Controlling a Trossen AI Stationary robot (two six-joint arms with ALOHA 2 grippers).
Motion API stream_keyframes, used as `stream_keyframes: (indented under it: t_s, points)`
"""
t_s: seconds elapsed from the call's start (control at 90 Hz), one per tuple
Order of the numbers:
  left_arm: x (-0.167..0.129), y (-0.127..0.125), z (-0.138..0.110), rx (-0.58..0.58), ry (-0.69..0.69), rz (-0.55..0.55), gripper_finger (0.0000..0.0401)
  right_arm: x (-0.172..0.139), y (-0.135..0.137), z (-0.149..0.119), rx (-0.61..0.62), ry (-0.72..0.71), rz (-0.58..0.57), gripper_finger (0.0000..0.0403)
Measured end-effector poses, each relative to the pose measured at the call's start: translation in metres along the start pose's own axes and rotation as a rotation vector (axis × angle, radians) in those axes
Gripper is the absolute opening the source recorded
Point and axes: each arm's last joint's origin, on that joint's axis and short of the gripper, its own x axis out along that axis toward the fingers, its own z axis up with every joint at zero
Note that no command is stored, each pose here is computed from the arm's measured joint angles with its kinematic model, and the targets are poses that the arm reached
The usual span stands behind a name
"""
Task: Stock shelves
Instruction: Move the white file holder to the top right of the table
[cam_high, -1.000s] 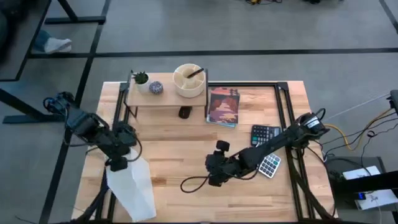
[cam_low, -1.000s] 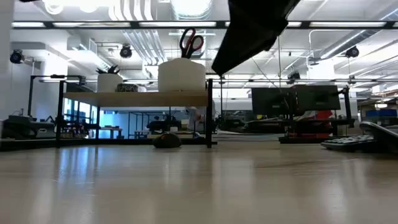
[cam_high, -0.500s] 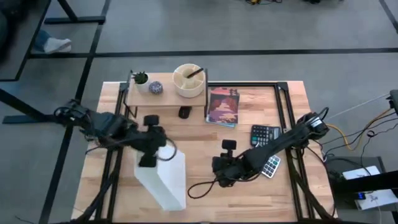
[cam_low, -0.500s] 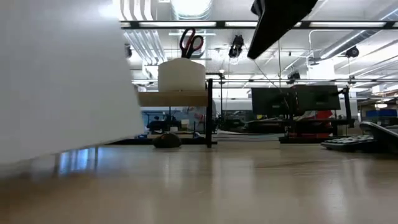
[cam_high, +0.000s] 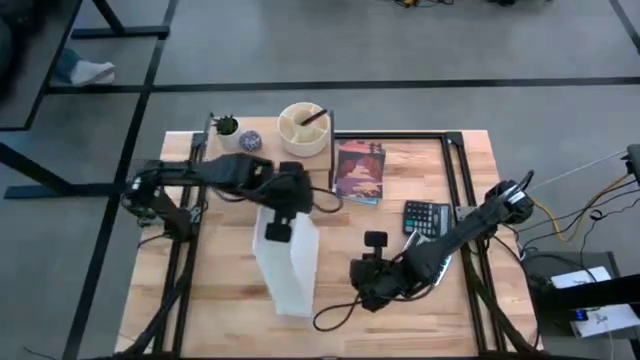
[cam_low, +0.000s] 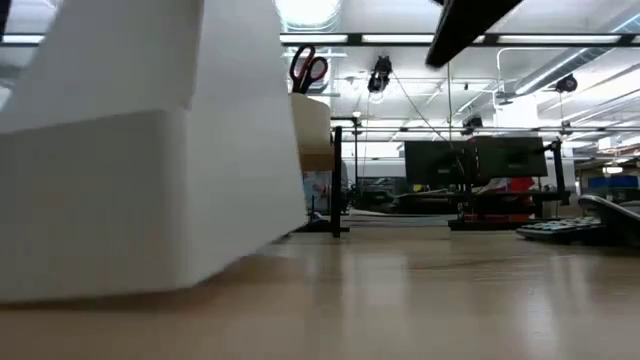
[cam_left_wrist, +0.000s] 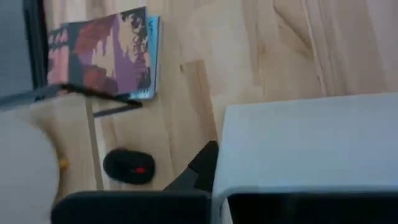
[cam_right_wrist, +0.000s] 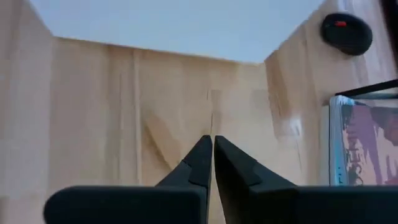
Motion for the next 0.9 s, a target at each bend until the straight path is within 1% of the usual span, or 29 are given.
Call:
stream_keyframes:
  t_s: [0.078,0.167,0.222,0.4,0.511,0.6,0.711,0.9]
  points:
    - [0.010,0.008,0.011,0.028,-0.004,-0.020,0.0000,-0.005,-0.001,-0.002,0.003,0.007,0.000,0.0000]
    - [0.020,0.016,0.026,0.054,-0.036,-0.048,0.0000,-0.009,-0.003,-0.005,0.021,0.022,-0.006,0.0000]
    - [0.027,0.020,0.035,0.068,-0.064,-0.046,0.0000,-0.011,-0.003,-0.007,0.037,0.033,-0.013,0.0000]
    - [0.045,0.025,0.058,0.124,-0.098,-0.049,0.0002,-0.012,0.003,-0.013,0.075,0.042,-0.010,0.0000]
    - [0.055,0.026,0.067,0.165,-0.114,-0.049,0.0015,-0.013,0.008,-0.017,0.086,0.042,-0.006,0.0000]
    - [0.059,0.027,0.074,0.174,-0.131,-0.035,0.0037,-0.016,0.012,-0.019,0.097,0.033,-0.004,0.0000]
    - [0.064,0.029,0.079,0.186,-0.151,-0.006,0.0076,-0.019,0.017,-0.021,0.098,0.016,-0.011,0.0000]
    - [0.064,0.028,0.080,0.173,-0.173,-0.026,0.0147,-0.020,0.018,-0.022,0.124,0.003,-0.023,0.0000]
